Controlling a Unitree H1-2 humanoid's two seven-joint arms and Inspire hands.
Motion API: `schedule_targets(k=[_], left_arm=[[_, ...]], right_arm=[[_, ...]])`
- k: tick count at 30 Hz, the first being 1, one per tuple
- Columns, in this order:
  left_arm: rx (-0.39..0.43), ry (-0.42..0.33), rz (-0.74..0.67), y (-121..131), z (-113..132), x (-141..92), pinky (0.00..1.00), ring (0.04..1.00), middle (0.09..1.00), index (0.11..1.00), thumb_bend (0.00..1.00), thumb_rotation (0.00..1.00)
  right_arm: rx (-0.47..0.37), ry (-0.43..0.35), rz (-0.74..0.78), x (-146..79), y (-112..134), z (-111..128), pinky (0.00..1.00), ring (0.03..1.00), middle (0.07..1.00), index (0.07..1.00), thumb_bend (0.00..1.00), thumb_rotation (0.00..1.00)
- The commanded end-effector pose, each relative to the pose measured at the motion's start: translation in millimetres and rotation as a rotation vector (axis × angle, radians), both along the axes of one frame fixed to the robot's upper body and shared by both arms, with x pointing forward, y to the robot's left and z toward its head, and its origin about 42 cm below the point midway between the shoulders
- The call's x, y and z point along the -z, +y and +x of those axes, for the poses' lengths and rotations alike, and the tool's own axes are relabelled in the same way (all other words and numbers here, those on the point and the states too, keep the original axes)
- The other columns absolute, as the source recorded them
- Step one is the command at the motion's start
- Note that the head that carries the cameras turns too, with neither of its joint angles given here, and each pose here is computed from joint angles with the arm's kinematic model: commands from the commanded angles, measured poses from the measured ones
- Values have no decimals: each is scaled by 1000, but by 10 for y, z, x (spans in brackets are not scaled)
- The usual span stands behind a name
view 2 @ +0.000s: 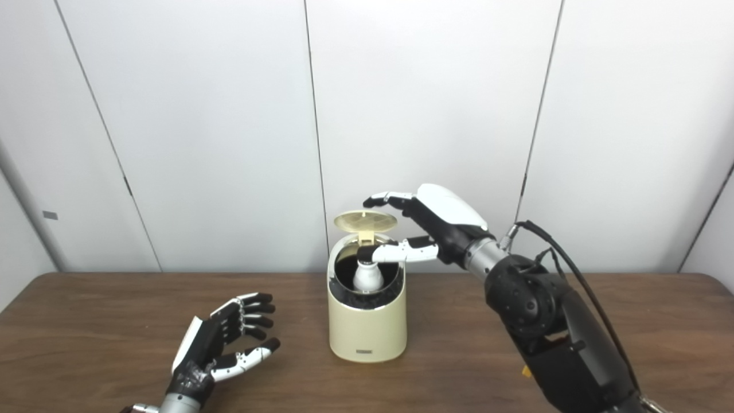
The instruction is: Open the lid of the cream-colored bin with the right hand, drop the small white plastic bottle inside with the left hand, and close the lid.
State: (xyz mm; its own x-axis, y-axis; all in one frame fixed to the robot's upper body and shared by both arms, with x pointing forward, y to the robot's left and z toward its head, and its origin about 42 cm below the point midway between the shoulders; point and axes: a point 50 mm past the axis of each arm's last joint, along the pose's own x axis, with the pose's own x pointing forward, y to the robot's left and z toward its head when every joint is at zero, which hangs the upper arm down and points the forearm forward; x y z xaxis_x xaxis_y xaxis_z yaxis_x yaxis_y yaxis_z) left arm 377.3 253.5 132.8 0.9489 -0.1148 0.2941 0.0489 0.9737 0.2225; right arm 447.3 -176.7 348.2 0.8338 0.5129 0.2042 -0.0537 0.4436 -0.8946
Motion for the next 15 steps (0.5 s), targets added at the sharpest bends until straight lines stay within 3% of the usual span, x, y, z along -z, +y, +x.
schedule_targets(k=[1,7,15], left_arm=[[-2,-100,5,7,98,-208,558,638,705,741,594,0],[-1,-99,0,11,111,-203,562,639,707,742,591,0],[-15,-99,-12,20,99,-206,547,626,709,757,595,0]], right_arm=[[-36,-106,2,-329,65,-39,800,897,799,732,694,763],[-52,-120,-2,-314,110,-83,807,892,757,699,688,744],[-69,-154,6,-326,87,-156,742,797,677,644,646,683]])
